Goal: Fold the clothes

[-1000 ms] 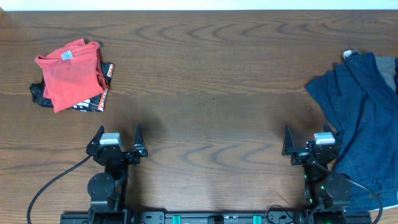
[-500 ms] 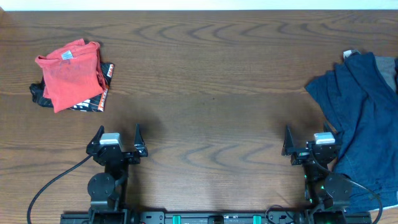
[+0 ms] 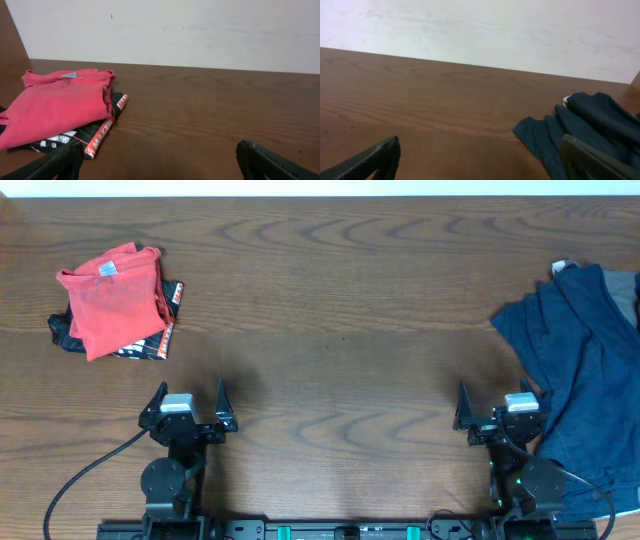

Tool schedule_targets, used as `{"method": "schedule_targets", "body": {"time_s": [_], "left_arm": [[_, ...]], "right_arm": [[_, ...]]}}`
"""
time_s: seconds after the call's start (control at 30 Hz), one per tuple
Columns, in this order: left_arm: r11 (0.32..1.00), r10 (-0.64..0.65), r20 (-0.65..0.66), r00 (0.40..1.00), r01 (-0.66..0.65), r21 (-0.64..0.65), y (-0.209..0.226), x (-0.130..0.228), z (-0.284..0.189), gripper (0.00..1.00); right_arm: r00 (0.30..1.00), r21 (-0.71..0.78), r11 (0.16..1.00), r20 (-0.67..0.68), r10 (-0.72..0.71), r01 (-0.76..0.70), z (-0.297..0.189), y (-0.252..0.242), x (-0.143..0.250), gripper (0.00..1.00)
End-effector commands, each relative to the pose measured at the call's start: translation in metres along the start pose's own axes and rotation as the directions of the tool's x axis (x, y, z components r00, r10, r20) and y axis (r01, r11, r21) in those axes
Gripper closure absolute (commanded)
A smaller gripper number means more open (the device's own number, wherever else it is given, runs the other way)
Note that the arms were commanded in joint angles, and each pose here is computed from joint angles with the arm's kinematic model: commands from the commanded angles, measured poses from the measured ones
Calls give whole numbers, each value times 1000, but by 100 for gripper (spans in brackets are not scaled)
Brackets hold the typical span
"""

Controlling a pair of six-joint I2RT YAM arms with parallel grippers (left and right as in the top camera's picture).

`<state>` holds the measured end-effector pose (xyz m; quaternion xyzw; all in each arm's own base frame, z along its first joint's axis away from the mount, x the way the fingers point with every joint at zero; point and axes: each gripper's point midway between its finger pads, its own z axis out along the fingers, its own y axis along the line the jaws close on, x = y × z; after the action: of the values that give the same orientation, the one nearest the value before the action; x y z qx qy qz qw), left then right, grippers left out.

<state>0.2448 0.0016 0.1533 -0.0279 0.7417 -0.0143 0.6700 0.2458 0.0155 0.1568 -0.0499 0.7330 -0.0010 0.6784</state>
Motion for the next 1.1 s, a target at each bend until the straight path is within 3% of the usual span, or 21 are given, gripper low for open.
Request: {"method": "schedule_targets", "body": {"time_s": [0.0, 0.43, 0.6, 0.8, 1.07], "left_arm": [[999, 19, -61, 998, -21, -32, 6, 19, 1, 2], [999, 20, -59, 998, -22, -32, 6, 18, 1, 2], [999, -25, -57, 998, 27, 42, -7, 17, 1, 2], [996, -27, -29, 999, 30, 83, -15, -7, -4, 2], [997, -22, -190, 982, 37, 74, -19, -47, -8, 2]], "right_arm": [[1000, -4, 1000, -3, -13, 13, 0, 1, 2, 1], [1000, -4, 1000, 1, -13, 13, 0, 1, 1, 1], [993, -32, 993, 40, 115, -114, 0, 5, -11, 1], [990, 55, 991, 72, 121, -125, -6, -12, -39, 1], [985, 111, 988, -119, 121, -108, 14, -22, -62, 1]]}}
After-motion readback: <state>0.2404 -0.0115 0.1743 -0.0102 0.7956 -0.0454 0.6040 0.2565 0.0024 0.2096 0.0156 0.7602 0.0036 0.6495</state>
